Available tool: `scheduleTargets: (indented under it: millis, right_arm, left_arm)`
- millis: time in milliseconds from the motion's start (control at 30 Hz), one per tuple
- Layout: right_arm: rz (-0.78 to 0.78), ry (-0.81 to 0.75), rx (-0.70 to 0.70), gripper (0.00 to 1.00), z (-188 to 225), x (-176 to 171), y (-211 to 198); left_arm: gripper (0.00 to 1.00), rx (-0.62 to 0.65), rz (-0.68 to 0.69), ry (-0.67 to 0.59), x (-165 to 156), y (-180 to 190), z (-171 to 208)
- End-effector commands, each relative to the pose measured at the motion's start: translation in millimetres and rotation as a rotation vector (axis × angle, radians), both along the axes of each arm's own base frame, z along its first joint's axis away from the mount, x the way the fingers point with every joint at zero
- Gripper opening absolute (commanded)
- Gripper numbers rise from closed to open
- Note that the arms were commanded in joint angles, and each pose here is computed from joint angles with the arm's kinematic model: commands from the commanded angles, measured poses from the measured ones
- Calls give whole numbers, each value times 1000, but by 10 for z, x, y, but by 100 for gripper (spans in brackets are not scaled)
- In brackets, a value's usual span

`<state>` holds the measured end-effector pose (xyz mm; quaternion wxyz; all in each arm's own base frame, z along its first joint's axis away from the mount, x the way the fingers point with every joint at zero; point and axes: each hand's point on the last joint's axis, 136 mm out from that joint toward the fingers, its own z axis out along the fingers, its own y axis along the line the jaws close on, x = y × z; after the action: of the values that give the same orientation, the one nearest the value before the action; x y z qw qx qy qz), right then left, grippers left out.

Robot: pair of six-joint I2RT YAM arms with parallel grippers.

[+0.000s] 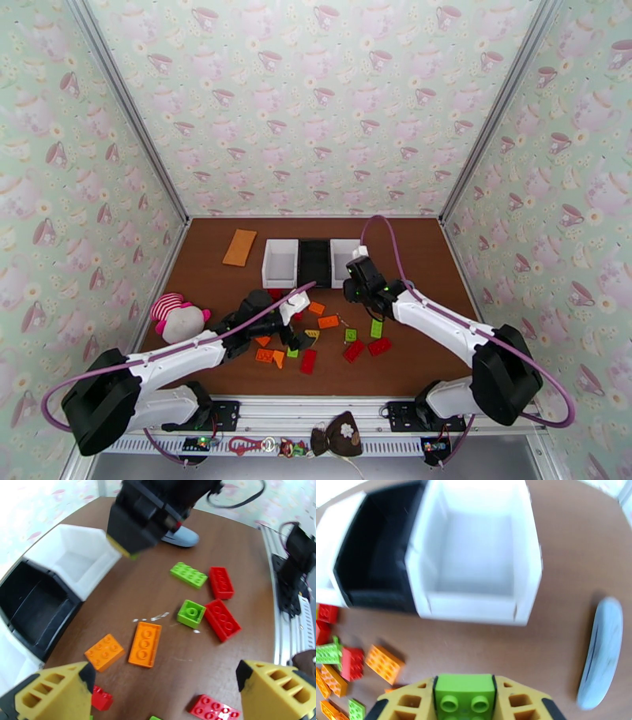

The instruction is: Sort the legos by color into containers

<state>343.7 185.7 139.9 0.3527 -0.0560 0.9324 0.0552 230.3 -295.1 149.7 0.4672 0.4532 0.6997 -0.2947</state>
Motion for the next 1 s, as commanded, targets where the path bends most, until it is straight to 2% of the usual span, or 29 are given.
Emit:
scheduleTargets:
  millis: [0, 200, 333, 433, 600, 833, 900, 967]
  right_arm:
    - [25, -60, -36, 33, 94, 357, 15]
    - [34, -84, -33, 32, -27, 902, 94]
    - [43, -80, -16, 33, -132, 1136, 114]
    - [56, -96, -23, 40, -93, 1209, 129]
    - [75, -154, -23, 61, 129, 1115, 81]
    - [195, -259, 16, 76, 459, 732, 58]
    - [235, -289, 29, 79, 560, 589, 48]
    - [281, -309, 45, 82, 645, 440, 55]
  left_arm:
    - [100, -44, 94, -30, 152, 24, 118]
    - [100, -44, 102, -37, 161, 35, 130]
    - [100, -39, 97, -44, 144, 37, 144]
    - [100, -32, 117, -50, 174, 63, 139]
    - [100, -29, 208, -36, 285, 149, 179]
    - [100, 39, 352, -12, 461, 366, 239]
    - [100, 97, 349, 4, 464, 402, 199]
    - [100, 180, 413, 15, 532, 530, 127]
